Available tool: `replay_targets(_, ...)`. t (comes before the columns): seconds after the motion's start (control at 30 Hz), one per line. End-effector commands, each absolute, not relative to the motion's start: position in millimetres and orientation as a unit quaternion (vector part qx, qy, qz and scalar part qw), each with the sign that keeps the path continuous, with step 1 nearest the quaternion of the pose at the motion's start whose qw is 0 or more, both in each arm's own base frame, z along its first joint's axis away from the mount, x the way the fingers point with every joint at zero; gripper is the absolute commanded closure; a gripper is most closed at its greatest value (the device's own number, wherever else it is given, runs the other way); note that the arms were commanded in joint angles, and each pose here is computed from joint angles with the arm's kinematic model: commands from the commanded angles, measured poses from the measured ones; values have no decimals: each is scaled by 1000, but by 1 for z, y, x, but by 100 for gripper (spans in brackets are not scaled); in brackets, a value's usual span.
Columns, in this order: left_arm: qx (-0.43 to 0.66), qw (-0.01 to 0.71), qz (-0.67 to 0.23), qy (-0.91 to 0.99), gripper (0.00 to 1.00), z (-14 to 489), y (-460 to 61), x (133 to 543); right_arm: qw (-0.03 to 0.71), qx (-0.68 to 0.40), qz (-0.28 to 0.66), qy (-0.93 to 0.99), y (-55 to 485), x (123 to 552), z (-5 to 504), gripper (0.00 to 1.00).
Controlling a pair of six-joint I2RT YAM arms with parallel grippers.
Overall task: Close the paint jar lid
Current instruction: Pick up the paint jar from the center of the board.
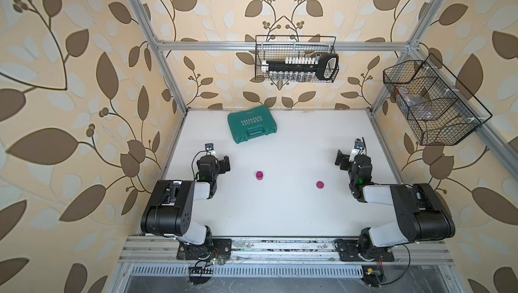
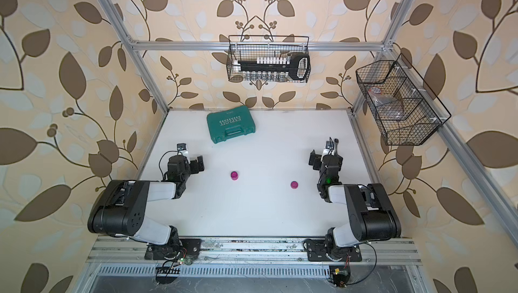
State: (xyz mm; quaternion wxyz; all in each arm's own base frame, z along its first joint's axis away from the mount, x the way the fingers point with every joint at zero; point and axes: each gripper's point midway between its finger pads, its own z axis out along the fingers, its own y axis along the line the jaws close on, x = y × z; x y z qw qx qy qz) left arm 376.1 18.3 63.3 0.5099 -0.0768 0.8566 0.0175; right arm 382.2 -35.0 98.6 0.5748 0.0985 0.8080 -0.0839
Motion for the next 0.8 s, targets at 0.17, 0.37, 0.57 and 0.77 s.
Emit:
replay_targets(0.17,-74,531,11,844,1,77,15,382,571,93,-88,811,-34,382,94,2)
replay_targets(0.37,-74,530,11,845,1,76,15,381,572,93,-88,811,-34,382,95,2)
replay_targets(0.57,-74,530,11,845,1,76,15,382,571,93,-88,811,-34,382,94,2)
replay_targets(0.77,-56,498,-1,865,1,104,4,387,589,72,-129,795,-22,382,119,2)
